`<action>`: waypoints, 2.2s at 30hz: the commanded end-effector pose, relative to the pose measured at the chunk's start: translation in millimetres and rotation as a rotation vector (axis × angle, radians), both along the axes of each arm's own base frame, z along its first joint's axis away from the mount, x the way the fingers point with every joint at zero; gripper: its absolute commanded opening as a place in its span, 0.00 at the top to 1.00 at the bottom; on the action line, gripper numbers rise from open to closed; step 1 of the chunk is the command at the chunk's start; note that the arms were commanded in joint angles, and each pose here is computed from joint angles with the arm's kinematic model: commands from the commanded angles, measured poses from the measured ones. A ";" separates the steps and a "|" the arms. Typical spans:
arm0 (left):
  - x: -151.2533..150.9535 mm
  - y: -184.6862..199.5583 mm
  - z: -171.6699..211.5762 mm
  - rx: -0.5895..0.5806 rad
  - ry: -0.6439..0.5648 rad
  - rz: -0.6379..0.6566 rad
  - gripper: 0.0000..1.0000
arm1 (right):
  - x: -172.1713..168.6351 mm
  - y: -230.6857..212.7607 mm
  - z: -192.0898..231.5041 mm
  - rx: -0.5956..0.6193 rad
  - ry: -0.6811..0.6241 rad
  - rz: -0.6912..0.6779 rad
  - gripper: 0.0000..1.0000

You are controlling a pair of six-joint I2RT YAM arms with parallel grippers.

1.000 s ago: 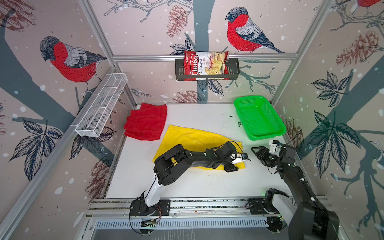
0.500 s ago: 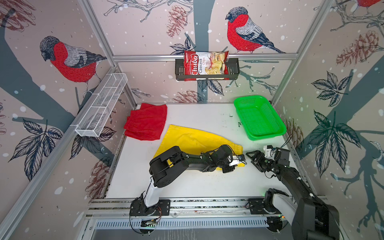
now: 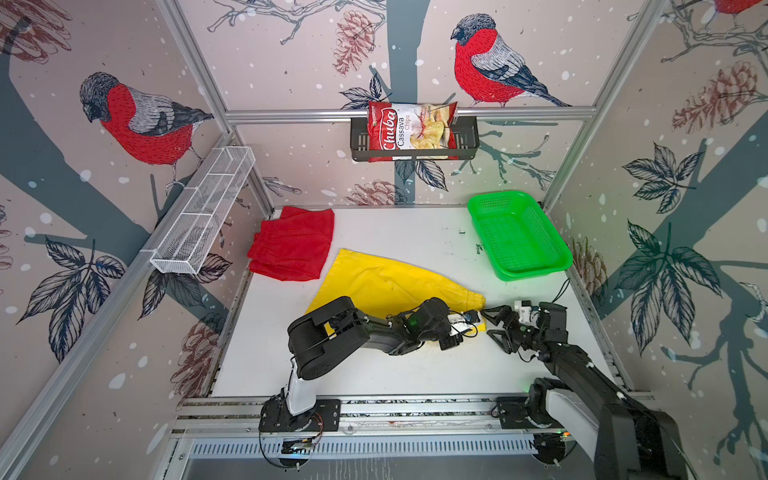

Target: Fold and stack the shorts

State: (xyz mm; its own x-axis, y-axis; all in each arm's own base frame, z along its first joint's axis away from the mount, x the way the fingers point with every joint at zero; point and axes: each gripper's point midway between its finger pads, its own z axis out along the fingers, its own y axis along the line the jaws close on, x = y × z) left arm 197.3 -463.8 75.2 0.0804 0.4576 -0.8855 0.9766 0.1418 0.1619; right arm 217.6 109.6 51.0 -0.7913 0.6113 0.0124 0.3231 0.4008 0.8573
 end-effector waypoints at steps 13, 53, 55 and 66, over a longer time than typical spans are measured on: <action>-9.1 -10.5 24.7 -0.111 -0.011 -0.061 0.89 | 31.4 25.1 27.3 0.082 -0.095 0.048 0.24; 120.4 239.0 -26.3 -0.156 0.870 1.100 0.47 | 146.4 25.1 216.9 -0.830 -0.419 0.244 0.88; 119.6 235.6 -31.9 -0.165 0.890 1.084 0.49 | 149.2 39.2 217.2 -0.846 -0.425 0.243 0.88; 113.4 222.9 -61.6 -0.187 0.990 1.041 0.67 | 148.5 126.9 195.9 -0.893 -0.457 0.323 0.88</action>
